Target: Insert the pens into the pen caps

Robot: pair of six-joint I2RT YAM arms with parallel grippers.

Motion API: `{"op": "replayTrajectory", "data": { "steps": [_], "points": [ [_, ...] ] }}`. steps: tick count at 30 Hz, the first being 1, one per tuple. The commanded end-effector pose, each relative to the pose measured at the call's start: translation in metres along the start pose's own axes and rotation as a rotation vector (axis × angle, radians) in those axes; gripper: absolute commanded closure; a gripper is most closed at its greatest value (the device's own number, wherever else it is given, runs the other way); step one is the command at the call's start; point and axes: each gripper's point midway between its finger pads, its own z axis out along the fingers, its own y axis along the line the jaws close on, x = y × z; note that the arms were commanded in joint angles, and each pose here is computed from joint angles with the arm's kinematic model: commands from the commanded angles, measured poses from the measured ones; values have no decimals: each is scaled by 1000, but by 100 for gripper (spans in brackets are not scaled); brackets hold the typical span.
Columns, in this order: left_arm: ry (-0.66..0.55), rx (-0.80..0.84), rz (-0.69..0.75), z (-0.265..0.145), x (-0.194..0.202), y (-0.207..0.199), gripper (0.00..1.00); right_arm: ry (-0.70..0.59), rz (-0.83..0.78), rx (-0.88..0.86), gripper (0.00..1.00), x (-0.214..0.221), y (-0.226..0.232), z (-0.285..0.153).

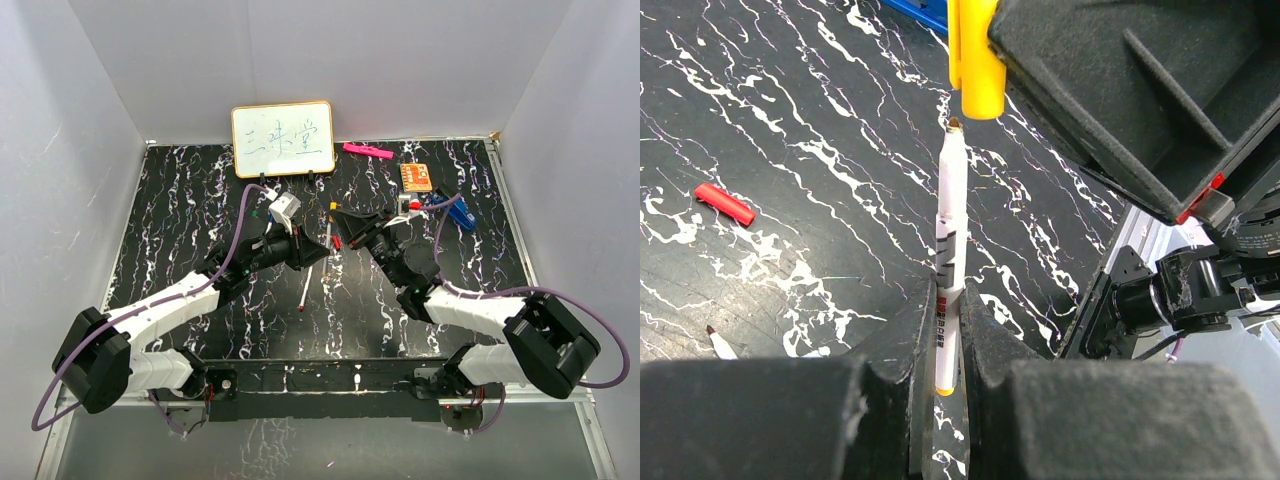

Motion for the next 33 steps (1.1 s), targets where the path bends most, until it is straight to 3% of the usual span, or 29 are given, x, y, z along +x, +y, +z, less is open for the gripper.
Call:
{"op": "replayTrajectory", "data": {
  "steps": [1,33],
  "points": [
    [-27,28,17,0,-8,-8,100,-42,13,-51,100,-10,11,3],
    [-29,32,5,-3,-6,-9,100,-27,-41,-61,100,1,7,12]
  ]
}}
